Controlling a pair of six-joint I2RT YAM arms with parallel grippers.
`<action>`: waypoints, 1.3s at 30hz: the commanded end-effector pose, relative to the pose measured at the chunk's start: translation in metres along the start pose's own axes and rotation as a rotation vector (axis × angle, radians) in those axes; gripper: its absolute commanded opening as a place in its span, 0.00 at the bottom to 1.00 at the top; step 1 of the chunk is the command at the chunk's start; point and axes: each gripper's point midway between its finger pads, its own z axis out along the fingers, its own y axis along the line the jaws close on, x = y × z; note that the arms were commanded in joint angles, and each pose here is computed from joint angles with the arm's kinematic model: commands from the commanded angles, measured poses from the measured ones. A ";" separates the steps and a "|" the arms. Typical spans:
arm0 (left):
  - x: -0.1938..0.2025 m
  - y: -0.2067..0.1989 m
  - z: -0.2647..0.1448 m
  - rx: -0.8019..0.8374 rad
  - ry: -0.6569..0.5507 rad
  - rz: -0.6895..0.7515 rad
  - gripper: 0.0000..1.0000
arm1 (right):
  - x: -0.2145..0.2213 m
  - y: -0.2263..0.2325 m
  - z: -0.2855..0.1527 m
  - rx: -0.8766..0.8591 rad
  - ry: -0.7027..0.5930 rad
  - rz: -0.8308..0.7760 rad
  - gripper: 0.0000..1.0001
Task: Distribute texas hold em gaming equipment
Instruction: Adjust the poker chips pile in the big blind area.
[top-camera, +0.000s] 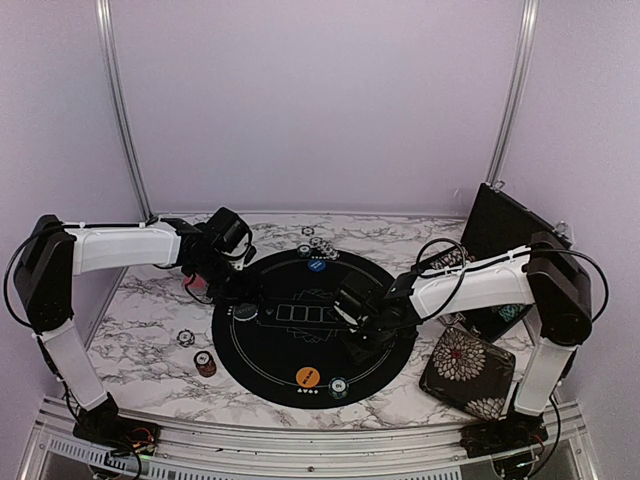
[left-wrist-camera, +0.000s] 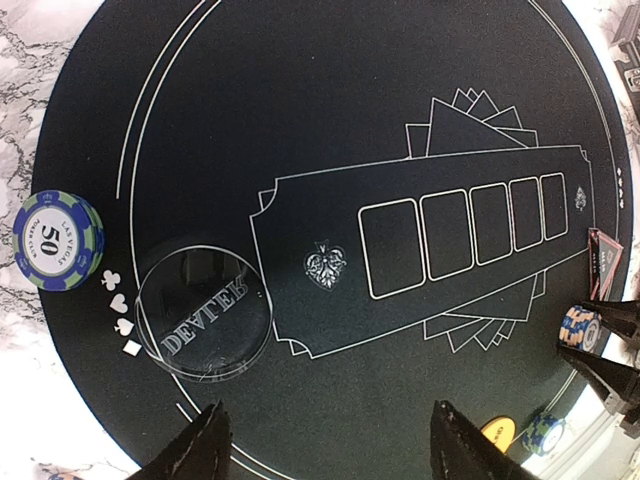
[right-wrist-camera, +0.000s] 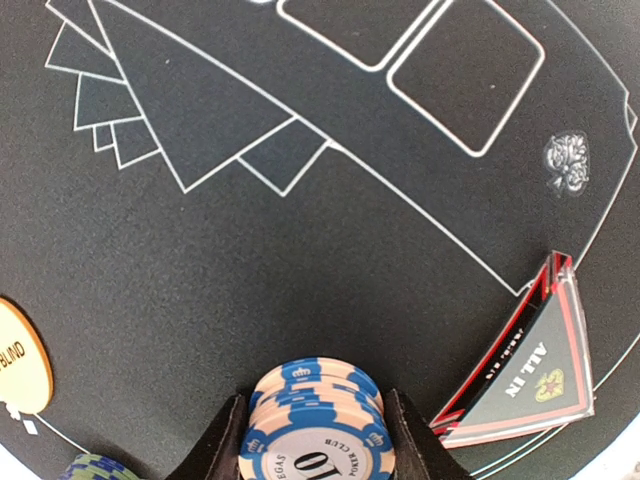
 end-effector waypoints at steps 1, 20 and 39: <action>0.006 0.001 0.006 0.002 0.018 0.010 0.70 | 0.035 -0.001 0.017 -0.001 0.115 -0.011 0.33; 0.008 0.002 0.008 0.002 0.021 0.010 0.69 | 0.057 0.013 0.007 -0.032 0.133 -0.073 0.27; 0.010 0.002 0.008 0.004 0.024 0.010 0.69 | 0.081 0.017 -0.006 -0.057 0.150 -0.132 0.27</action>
